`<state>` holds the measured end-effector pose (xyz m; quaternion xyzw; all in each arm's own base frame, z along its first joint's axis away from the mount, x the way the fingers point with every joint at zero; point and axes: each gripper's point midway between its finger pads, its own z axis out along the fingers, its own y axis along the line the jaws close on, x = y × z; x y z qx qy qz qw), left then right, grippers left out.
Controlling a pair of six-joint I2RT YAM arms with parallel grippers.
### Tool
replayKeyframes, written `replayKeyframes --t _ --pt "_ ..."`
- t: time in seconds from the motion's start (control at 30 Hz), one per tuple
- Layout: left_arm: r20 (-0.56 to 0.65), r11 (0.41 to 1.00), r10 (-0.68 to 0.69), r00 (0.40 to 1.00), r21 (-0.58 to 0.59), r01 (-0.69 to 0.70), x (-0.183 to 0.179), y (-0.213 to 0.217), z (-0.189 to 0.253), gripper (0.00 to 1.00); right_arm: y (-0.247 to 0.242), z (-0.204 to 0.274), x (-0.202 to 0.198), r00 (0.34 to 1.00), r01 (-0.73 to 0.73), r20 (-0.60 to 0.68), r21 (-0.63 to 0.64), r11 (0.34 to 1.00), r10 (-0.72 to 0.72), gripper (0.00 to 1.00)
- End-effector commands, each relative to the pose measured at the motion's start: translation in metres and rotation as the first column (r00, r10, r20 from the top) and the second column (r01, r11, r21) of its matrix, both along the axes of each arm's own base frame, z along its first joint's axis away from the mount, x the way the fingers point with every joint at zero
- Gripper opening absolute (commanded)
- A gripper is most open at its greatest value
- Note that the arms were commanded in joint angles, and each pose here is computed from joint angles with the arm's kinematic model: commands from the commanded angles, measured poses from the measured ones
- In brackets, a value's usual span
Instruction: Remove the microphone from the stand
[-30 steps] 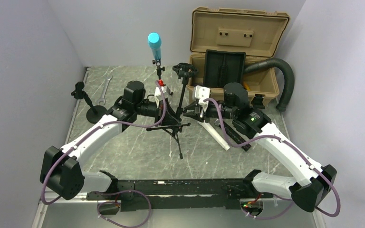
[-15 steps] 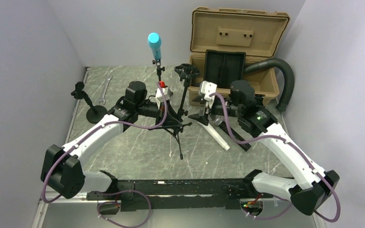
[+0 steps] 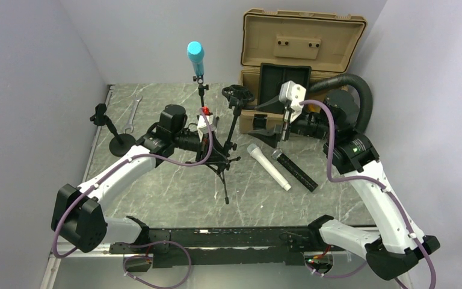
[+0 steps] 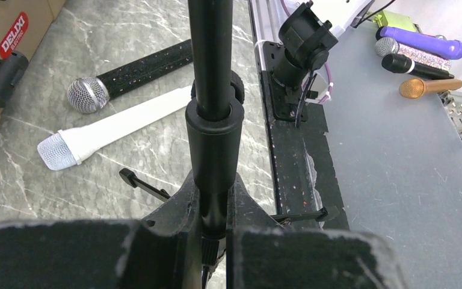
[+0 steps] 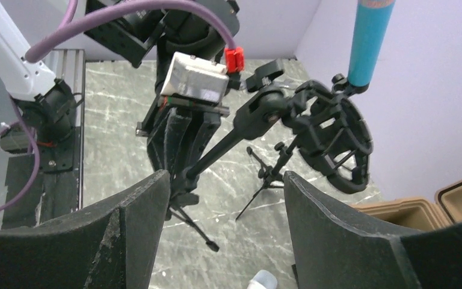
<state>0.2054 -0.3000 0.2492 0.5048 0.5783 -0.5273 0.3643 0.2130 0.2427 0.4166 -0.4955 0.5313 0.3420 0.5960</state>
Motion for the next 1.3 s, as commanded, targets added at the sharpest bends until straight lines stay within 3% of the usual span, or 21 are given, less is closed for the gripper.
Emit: replayKeyframes --t 0.0,0.17,0.53,0.87,1.07,1.27 --pt "0.161 0.996 -0.035 0.986 -0.073 0.048 -0.007 0.0 0.039 0.0 -0.005 0.033 0.005 0.996 0.03 0.084 0.017 0.999 -0.031 0.71" --pt "0.163 0.994 -0.07 0.984 -0.069 0.082 -0.016 0.0 0.039 0.0 -0.01 0.029 0.024 0.968 0.108 0.235 -0.099 0.989 -0.082 0.71" --pt "0.143 0.989 -0.134 0.981 -0.048 0.142 -0.03 -0.002 0.036 0.0 0.017 -0.006 0.028 0.929 0.036 0.36 -0.319 0.947 0.086 0.67" --pt "0.138 0.994 -0.07 0.988 -0.068 0.08 -0.017 -0.005 0.042 0.0 0.018 -0.035 0.017 0.923 0.027 0.363 -0.388 0.921 0.126 0.45" --pt "0.119 0.997 0.006 0.993 -0.082 0.003 0.003 -0.003 0.046 0.0 0.012 -0.047 0.006 0.933 0.01 0.335 -0.386 0.922 0.13 0.47" --pt "0.133 0.995 0.087 0.987 -0.053 -0.081 0.021 -0.002 0.039 0.0 0.011 -0.064 0.0 0.945 -0.01 0.299 -0.383 0.924 0.134 0.66"
